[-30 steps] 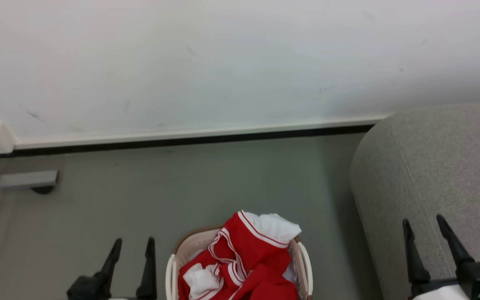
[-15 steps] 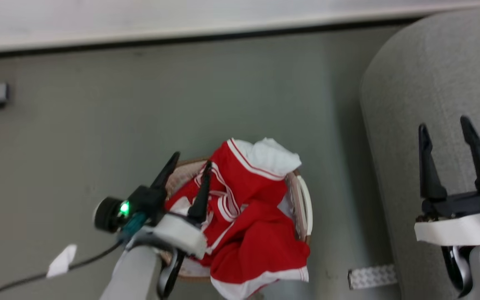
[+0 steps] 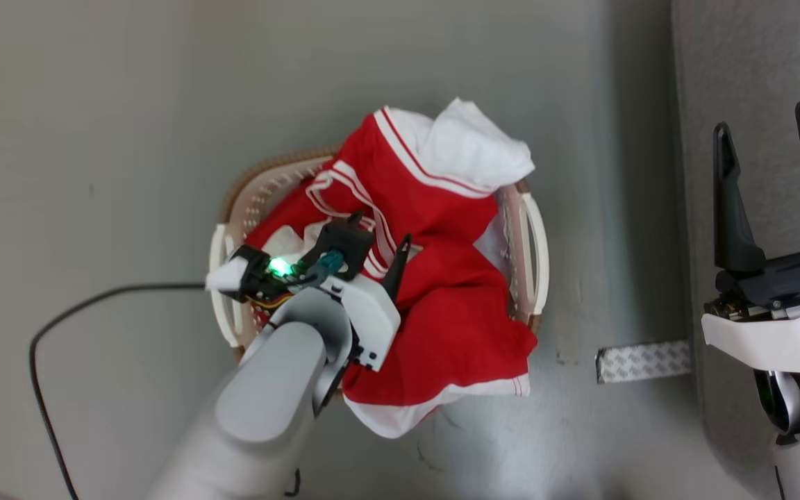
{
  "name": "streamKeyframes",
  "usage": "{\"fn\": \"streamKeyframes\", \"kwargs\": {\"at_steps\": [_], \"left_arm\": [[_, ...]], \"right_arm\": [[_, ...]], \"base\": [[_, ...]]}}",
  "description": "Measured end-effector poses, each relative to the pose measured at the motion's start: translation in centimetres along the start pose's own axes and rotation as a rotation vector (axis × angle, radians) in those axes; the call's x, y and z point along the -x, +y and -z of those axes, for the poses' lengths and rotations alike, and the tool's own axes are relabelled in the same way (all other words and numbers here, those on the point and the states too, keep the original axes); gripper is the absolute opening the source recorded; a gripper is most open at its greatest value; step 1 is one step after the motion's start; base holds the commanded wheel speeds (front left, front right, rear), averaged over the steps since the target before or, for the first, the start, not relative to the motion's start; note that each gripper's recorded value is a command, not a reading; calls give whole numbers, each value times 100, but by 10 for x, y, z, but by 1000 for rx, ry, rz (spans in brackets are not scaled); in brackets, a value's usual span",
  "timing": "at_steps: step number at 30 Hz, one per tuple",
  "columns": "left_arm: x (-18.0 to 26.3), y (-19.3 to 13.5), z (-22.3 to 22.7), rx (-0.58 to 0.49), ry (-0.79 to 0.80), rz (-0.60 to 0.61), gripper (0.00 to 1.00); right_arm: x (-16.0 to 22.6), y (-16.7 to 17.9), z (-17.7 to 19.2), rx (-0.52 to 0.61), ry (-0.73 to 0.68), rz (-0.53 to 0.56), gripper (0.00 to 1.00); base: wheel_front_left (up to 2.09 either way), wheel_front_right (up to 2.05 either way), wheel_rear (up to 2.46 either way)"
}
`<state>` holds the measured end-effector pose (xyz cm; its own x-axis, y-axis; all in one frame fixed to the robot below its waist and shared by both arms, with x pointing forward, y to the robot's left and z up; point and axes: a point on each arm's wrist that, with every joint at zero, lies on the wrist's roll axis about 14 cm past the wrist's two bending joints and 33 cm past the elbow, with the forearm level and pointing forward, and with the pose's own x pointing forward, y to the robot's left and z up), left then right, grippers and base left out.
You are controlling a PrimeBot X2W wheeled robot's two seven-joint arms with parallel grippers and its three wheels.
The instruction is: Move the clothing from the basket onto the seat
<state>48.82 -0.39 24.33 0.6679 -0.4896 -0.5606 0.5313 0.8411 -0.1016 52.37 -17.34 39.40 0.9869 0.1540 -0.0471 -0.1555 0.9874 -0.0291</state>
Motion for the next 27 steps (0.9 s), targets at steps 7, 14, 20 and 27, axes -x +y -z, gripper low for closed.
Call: {"fn": "streamKeyframes", "kwargs": {"at_steps": [7,14,20,27], "left_arm": [[-21,9,64,-46,220,-26,100],[-35,19,93,-55,291,-45,100],[-49,26,114,-73,341,-56,100],[-53,14,125,-51,351,-19,0]], "right_arm": [[-4,1,33,-9,53,-7,100],[-6,-1,50,-13,74,-2,100],[-5,-5,67,-16,105,8,100],[3,-10,76,-14,137,26,100]], "base": [[0,0,0],[0,0,0],[0,0,0],[0,0,0]]}}
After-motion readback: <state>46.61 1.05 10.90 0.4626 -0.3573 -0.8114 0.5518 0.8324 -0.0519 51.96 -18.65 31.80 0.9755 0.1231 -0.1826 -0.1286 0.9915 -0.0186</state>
